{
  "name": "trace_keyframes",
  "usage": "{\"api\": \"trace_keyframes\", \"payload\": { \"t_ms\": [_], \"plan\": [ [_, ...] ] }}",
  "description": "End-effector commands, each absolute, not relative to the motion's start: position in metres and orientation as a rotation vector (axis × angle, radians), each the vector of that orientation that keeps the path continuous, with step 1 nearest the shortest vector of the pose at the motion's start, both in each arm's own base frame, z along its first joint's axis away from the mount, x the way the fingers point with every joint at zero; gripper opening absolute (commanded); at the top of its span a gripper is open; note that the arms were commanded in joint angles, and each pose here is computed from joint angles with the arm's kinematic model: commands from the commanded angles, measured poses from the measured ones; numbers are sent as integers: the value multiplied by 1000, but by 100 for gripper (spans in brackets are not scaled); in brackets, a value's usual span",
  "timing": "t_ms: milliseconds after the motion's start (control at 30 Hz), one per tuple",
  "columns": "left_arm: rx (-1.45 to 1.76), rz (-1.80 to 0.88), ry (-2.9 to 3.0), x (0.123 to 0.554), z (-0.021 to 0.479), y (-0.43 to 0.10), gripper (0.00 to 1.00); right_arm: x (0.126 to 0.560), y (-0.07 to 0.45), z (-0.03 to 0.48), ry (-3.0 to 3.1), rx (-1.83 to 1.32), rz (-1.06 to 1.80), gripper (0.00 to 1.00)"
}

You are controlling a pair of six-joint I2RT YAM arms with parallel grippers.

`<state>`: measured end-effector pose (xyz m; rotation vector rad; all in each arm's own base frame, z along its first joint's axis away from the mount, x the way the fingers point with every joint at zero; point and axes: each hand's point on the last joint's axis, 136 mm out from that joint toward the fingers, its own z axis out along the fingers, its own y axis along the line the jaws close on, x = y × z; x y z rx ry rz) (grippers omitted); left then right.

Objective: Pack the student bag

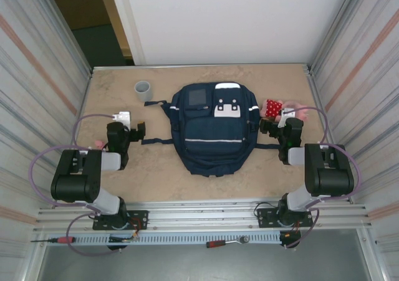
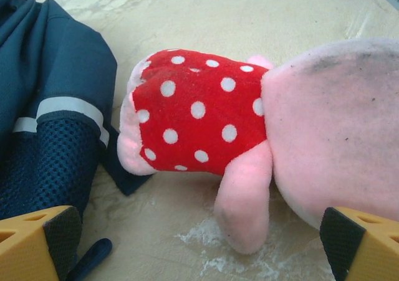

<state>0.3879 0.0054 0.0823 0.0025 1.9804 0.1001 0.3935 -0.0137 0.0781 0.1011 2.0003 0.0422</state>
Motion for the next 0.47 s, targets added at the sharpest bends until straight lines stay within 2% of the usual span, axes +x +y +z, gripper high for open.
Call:
{"api": "trace_keyframes", "payload": {
  "t_ms": [0,433],
  "plan": [
    [10,88,1952,394,92,2,99,395,-16,81,1981,119,36,99],
    [13,90,1952,394,92,2,99,395,-17,81,1985,126,37,99]
  ]
}}
